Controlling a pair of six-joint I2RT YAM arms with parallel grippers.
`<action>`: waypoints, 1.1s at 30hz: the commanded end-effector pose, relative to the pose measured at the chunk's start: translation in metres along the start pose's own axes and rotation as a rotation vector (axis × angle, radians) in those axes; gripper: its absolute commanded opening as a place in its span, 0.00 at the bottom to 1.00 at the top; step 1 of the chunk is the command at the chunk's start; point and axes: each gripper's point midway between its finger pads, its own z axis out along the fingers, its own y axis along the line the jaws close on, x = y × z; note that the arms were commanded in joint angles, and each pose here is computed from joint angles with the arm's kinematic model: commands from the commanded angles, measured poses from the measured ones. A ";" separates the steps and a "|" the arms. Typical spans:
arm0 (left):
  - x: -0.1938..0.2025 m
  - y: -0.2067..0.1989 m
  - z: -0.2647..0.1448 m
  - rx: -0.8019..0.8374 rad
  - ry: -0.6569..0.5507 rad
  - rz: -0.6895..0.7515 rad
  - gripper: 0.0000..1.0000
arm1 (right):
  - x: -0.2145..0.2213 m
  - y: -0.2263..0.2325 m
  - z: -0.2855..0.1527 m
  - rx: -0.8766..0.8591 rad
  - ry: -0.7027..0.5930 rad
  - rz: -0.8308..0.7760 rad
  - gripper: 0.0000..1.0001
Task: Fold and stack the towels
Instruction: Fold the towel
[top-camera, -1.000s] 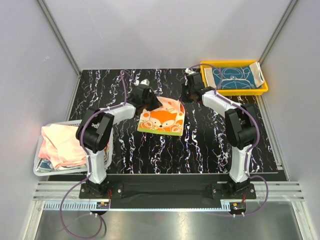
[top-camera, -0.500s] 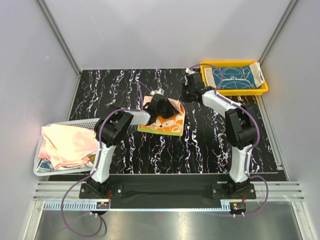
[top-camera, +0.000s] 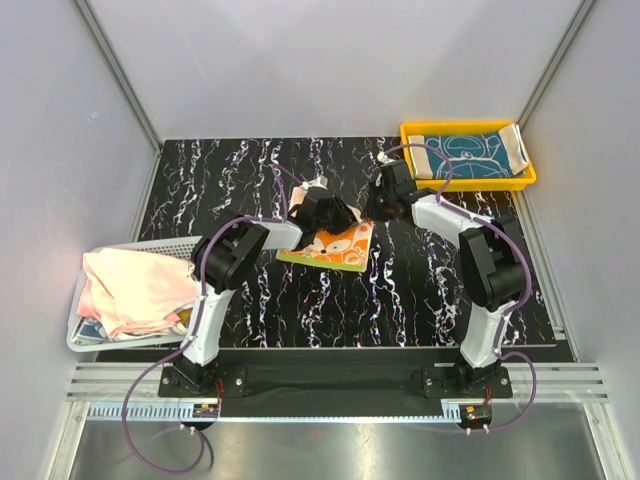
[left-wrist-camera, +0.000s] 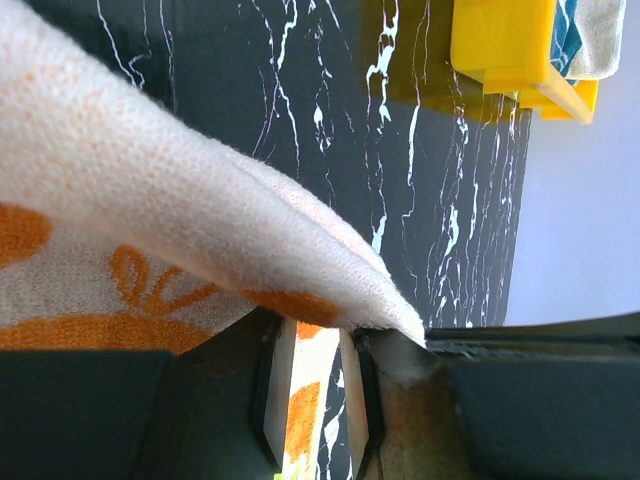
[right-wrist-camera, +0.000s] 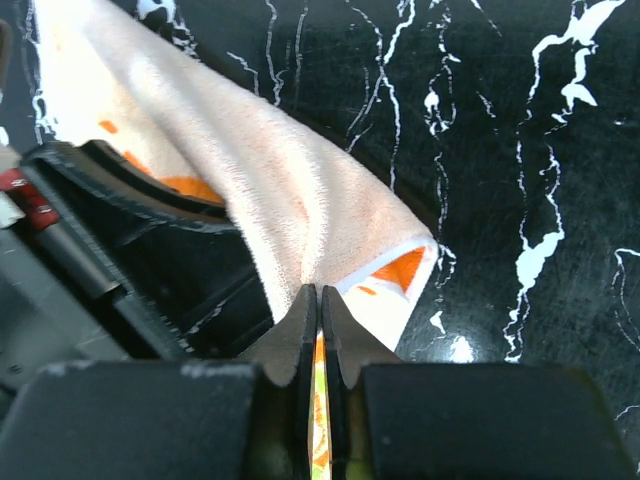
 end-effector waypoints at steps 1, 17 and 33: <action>-0.012 -0.019 0.004 0.060 -0.049 -0.002 0.28 | -0.029 0.027 -0.025 -0.092 -0.090 -0.001 0.07; -0.024 -0.013 -0.081 0.032 -0.129 0.024 0.30 | -0.040 0.023 -0.031 -0.055 -0.119 -0.038 0.10; -0.017 0.116 -0.157 -0.560 -0.142 -0.070 0.20 | -0.007 0.054 -0.051 -0.103 -0.104 -0.103 0.10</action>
